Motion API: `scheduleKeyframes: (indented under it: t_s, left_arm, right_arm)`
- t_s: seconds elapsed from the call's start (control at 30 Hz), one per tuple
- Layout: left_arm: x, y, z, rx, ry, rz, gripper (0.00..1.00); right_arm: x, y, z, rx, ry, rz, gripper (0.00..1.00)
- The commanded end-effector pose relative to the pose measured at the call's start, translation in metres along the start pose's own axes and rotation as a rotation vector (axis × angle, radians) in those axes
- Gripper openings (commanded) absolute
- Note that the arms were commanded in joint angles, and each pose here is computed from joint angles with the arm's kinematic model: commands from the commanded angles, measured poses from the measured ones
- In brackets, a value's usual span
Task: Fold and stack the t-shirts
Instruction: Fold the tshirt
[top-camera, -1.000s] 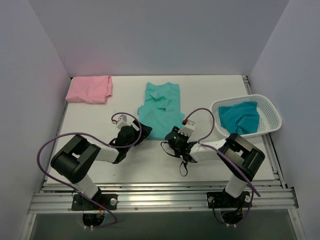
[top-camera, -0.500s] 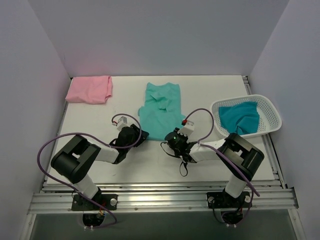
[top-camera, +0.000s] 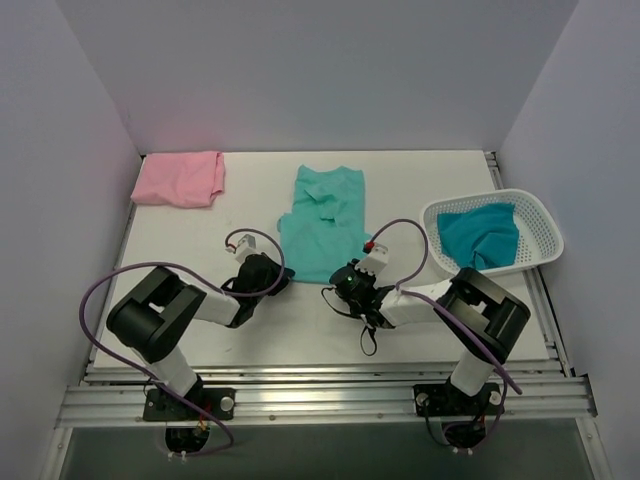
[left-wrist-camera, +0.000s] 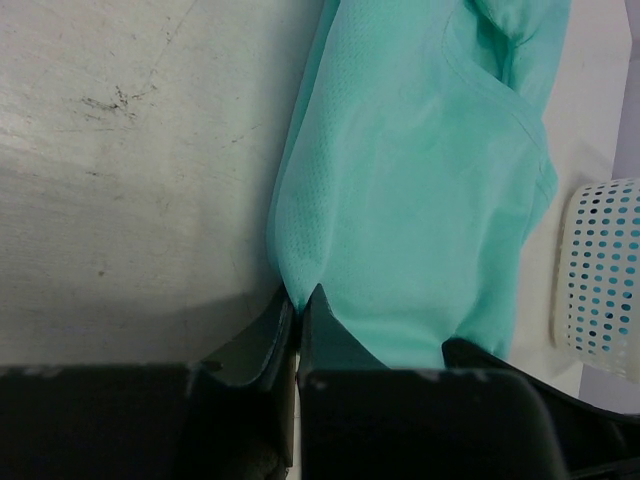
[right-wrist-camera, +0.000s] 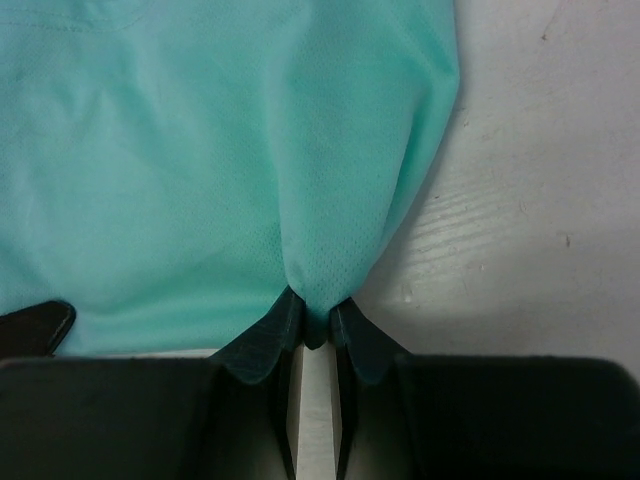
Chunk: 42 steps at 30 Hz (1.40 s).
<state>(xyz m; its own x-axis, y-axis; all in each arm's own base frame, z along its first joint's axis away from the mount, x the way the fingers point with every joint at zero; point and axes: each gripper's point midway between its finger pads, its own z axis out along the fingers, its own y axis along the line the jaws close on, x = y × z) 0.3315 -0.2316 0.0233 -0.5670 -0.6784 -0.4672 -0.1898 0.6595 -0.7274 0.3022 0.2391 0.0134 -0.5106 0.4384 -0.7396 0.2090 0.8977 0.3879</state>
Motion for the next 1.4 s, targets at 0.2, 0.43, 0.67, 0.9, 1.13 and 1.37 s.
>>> scheduleKeyframes:
  t_s: [0.2, 0.43, 0.67, 0.9, 1.13, 1.37]
  left_arm:
    - [0.020, 0.020, -0.040, -0.023, 0.052, 0.059, 0.02]
    - [0.020, 0.012, -0.096, -0.030, 0.046, 0.113, 0.02]
    - [-0.026, -0.025, -0.156, 0.061, -0.075, 0.153, 0.02]
    - [-0.030, -0.043, -0.148, 0.047, -0.063, 0.203, 0.02]
    - [-0.047, -0.083, -0.132, 0.076, -0.118, 0.219, 0.02]
    - [-0.078, -0.127, -0.134, 0.121, -0.186, 0.218, 0.02]
  right_arm:
    - [0.019, -0.027, -0.049, 0.045, 0.033, -0.079, 0.00]
    - [0.021, -0.024, -0.102, 0.037, -0.010, -0.113, 0.00]
    - [0.008, -0.006, -0.135, 0.003, -0.067, -0.116, 0.00]
    - [-0.017, 0.010, -0.141, 0.039, -0.154, -0.165, 0.00]
    - [-0.054, 0.027, -0.136, 0.093, -0.260, -0.192, 0.00]
    - [-0.084, 0.036, -0.125, 0.133, -0.301, -0.185, 0.00]
